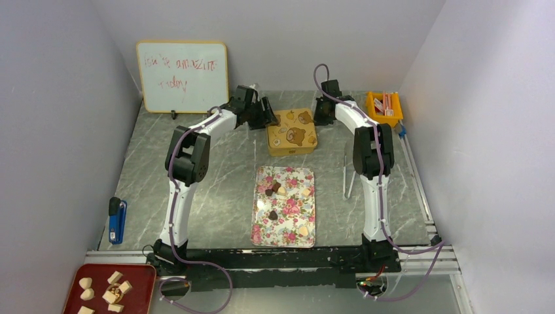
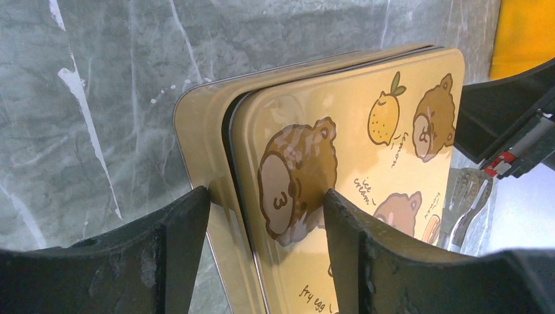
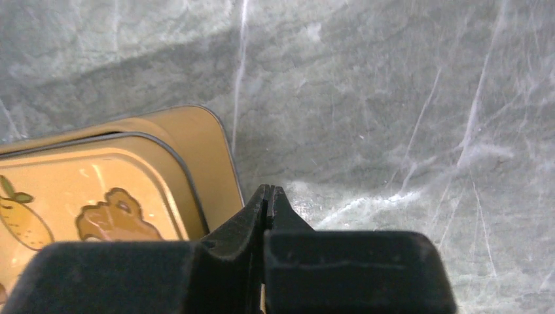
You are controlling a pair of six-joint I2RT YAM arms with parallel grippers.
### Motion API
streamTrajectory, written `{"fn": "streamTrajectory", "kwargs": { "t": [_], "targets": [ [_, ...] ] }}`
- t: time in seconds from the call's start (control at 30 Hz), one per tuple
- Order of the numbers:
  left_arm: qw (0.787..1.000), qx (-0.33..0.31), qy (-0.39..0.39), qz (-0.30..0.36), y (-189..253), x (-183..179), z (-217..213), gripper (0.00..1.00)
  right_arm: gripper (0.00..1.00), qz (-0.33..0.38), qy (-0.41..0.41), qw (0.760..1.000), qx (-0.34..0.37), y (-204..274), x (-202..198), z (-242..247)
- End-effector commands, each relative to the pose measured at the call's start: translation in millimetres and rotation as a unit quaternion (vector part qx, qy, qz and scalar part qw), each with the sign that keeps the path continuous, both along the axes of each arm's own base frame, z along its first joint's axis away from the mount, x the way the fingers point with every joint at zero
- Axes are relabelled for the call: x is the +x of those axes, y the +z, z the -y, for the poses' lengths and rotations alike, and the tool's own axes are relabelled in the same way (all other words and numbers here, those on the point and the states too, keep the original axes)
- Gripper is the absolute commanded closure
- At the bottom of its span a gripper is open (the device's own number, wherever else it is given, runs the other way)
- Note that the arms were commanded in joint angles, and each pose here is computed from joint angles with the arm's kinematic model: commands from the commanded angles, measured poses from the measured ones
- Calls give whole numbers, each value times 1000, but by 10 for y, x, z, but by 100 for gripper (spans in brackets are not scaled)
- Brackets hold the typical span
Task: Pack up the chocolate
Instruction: Close the box lid on the packing box.
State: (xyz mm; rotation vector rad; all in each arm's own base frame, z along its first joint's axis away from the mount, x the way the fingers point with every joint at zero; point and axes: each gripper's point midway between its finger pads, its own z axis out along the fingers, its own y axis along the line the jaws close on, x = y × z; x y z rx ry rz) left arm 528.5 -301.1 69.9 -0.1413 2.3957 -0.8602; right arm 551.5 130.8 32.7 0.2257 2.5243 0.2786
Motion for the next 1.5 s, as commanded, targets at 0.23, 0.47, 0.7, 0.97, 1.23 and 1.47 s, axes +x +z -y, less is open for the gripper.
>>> {"fn": "streamTrajectory", "kwargs": {
  "t": [0.23,0.47,0.7,0.97,1.23,1.47],
  "targets": [
    [1000,9,-1,7,34,-26,9,29,100,21,23,999,0,179,127,-225],
    [1000,13,-10,24,167,-37,41,36,100,19,26,999,0,168,102,-254],
    [999,15,-10,44,309,-50,36,43,100,22,9,1000,-11,169,84,-128],
    [999,15,-8,52,385,-36,29,49,82,35,-44,998,-12,298,143,249],
    [998,16,-9,54,422,-36,25,50,65,67,-67,994,45,566,110,456],
    [998,15,-10,54,425,-30,35,50,58,114,-23,984,138,876,44,265]
  ]
}}
